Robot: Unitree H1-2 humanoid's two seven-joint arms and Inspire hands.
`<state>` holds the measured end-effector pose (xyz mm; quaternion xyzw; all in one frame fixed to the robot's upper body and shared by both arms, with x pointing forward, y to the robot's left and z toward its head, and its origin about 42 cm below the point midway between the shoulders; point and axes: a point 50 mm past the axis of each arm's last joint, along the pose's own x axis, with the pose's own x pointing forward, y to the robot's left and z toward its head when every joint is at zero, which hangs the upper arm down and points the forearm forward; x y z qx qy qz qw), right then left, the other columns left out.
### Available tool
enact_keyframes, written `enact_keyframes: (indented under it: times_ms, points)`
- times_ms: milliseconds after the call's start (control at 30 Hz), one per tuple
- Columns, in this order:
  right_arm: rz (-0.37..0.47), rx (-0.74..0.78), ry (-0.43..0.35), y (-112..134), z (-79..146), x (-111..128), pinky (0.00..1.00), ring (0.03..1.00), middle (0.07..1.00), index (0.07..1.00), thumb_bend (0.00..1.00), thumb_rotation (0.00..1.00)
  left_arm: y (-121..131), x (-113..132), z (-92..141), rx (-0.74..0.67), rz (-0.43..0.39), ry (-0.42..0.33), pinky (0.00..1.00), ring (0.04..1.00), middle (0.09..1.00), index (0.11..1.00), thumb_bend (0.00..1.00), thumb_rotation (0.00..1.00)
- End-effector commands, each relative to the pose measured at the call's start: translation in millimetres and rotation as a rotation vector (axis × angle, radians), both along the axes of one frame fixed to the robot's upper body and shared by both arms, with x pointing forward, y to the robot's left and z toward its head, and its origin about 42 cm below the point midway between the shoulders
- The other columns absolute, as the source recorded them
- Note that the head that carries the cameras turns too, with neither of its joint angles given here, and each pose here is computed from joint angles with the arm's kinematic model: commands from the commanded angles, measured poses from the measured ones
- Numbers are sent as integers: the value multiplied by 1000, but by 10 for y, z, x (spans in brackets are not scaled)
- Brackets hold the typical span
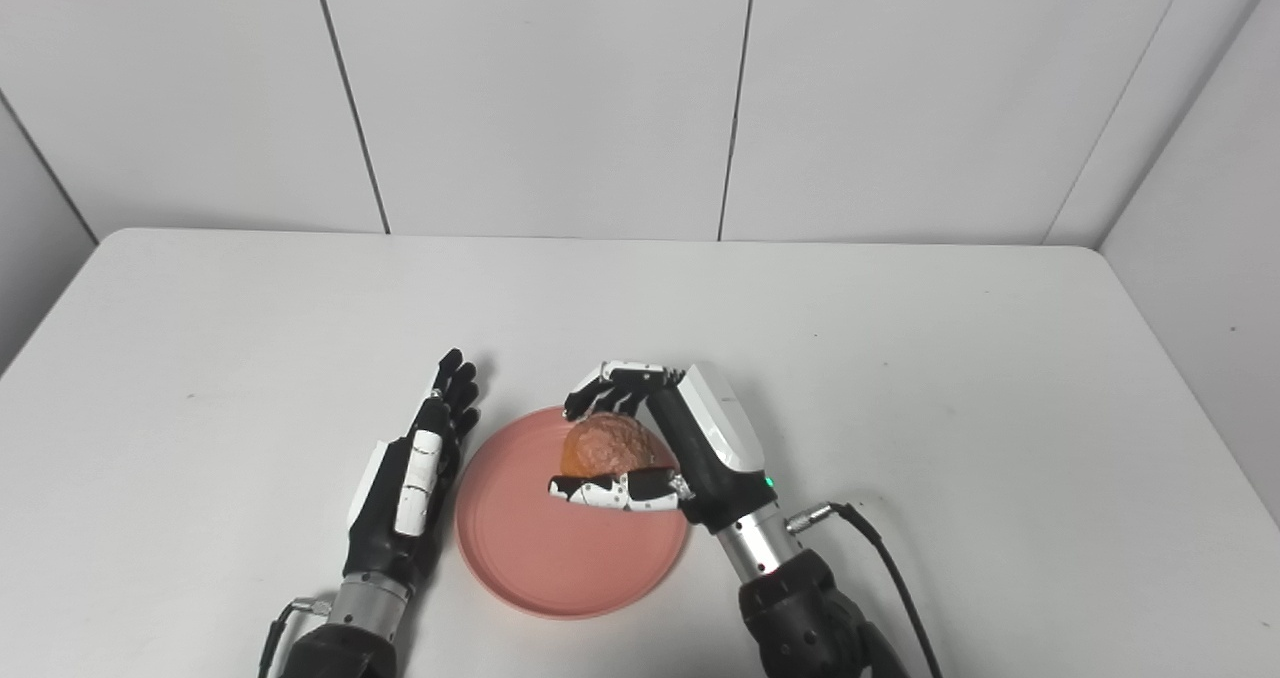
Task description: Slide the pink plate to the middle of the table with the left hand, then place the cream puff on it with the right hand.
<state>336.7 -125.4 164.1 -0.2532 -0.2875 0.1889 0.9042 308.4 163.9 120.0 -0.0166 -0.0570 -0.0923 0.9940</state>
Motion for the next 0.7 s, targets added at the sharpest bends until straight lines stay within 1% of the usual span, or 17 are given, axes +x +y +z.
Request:
enact_keyframes:
  times_ms: [0, 167, 267, 467, 633, 667]
  points:
    - [29, 25, -49, 59, 151, -34, 401, 456, 527, 443, 510, 0, -134, -41, -34, -25, -28, 13, 1000, 1000, 1000, 1000, 679, 1000]
    - [68, 20, -32, 88, 61, -76, 402, 454, 528, 445, 510, 0, -129, -40, -40, -22, -25, 10, 1000, 1000, 1000, 1000, 685, 1000]
    - [74, 1, -2, 98, 21, -85, 415, 461, 526, 444, 510, 0, -134, -30, -47, -28, -14, 5, 1000, 1000, 1000, 1000, 692, 1000]
    - [95, -68, 76, 98, -14, -81, 410, 448, 538, 451, 509, 0, -140, -32, -38, -29, -17, 4, 1000, 1000, 1000, 1000, 683, 1000]
    - [105, -120, 100, 95, -17, -68, 423, 446, 541, 455, 508, 0, -146, -33, -38, -34, -15, 2, 1000, 1000, 1000, 1000, 682, 1000]
    - [106, -126, 101, 93, -16, -64, 442, 455, 541, 453, 509, 0, -146, -35, -35, -32, -15, 3, 1000, 1000, 1000, 1000, 681, 1000]
